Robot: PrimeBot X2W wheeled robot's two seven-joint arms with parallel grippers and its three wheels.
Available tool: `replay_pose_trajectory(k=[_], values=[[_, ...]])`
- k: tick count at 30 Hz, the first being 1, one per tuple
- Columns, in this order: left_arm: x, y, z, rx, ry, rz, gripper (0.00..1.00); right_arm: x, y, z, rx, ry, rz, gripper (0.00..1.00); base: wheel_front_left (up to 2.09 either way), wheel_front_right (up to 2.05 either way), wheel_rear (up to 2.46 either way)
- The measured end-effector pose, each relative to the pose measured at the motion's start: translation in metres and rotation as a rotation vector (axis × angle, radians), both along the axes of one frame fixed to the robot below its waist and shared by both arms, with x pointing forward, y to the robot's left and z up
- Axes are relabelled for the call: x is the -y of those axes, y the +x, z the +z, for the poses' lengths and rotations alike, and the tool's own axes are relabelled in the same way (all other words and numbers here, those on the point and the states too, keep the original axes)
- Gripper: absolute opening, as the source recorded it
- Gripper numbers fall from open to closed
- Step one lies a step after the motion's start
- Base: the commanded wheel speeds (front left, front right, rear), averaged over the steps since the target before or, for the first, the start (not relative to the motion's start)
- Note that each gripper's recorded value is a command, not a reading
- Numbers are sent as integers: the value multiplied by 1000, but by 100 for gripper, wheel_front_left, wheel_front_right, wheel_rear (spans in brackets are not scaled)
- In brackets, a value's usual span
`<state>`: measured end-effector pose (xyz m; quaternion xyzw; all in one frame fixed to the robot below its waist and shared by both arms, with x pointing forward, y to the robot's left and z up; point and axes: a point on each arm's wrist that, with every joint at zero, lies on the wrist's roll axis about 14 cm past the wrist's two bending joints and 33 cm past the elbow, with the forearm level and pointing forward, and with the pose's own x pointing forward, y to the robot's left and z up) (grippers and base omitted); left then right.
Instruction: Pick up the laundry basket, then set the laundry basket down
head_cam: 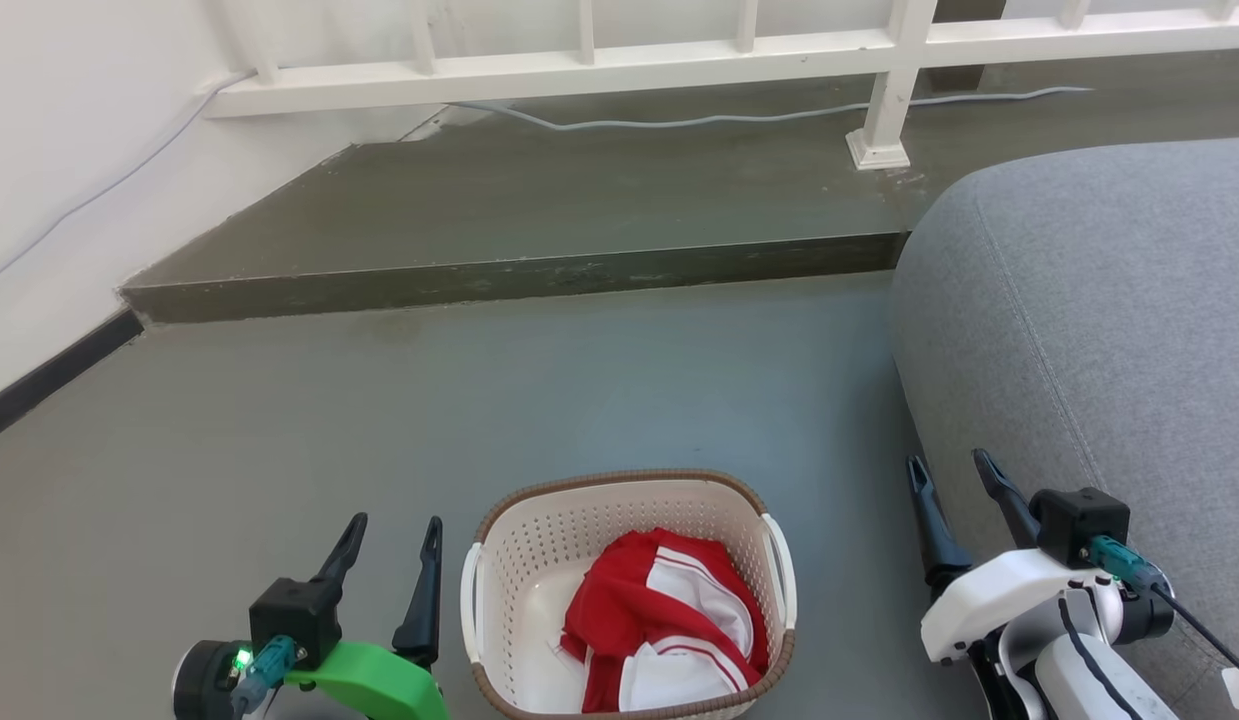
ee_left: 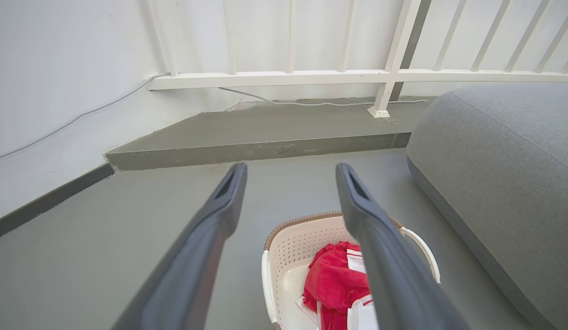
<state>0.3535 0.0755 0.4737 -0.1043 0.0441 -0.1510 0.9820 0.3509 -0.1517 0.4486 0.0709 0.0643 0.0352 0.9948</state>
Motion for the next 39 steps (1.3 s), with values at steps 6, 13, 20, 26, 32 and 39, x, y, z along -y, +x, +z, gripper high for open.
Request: replay_pose_trajectory(k=[6, 13, 20, 26, 32, 39], values=[[-2, -3, 4, 15, 1, 11, 100, -2, -3, 1, 5, -12, 14, 100, 0, 0, 0], [-3, -7, 12, 41, -4, 21, 100, -6, 0, 11, 39, -18, 30, 100, 0, 0, 0], [-10, -8, 12, 43, -2, 42, 100, -6, -5, 7, 27, -20, 30, 100, 0, 0, 0], [-10, -12, 7, 31, 4, 43, 100, -3, -7, 5, 20, -24, 19, 100, 0, 0, 0], [-11, -11, 9, 37, 5, 45, 100, -2, -7, 5, 21, -24, 15, 100, 0, 0, 0], [-10, -11, 7, 29, 0, 48, 0, -2, -8, 1, 9, -22, 12, 0, 0, 0, 0]])
